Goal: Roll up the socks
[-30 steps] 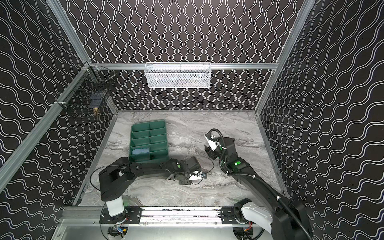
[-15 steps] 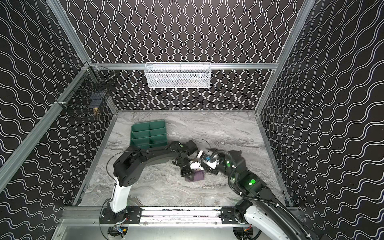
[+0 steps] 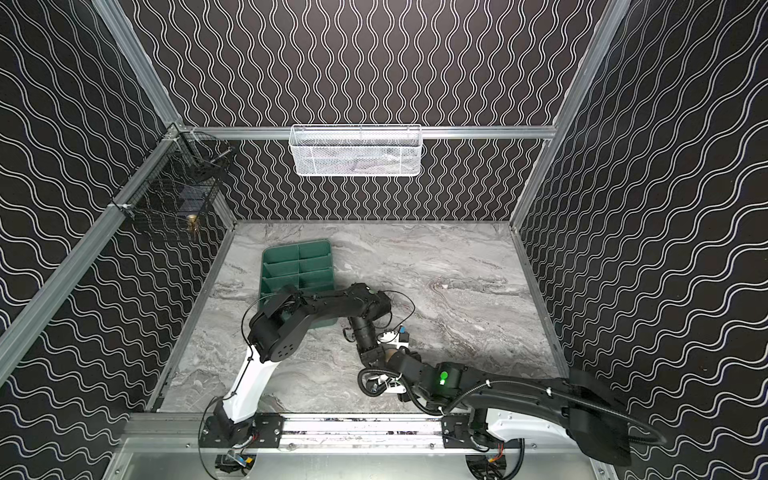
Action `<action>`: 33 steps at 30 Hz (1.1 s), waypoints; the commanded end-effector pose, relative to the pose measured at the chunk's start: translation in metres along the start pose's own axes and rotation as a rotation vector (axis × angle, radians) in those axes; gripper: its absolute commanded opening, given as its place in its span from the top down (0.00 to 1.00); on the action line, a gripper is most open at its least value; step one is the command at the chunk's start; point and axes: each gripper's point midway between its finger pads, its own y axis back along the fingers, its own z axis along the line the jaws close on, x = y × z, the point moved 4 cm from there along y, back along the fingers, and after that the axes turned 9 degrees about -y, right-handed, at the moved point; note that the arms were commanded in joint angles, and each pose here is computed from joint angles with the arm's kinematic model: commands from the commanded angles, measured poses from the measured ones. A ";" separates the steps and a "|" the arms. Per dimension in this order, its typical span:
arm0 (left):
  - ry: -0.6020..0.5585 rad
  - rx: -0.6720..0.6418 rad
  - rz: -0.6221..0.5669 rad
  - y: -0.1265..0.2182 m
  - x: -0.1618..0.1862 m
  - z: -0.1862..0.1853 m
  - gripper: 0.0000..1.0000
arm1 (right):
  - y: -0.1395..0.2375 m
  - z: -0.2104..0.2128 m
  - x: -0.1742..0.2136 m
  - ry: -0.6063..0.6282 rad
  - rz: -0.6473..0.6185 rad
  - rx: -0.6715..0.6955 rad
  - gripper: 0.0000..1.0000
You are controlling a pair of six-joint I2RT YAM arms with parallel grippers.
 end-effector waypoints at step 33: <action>0.143 -1.289 -0.497 0.265 0.076 -0.054 0.53 | -0.029 0.036 -0.014 -0.317 -0.016 -0.585 1.00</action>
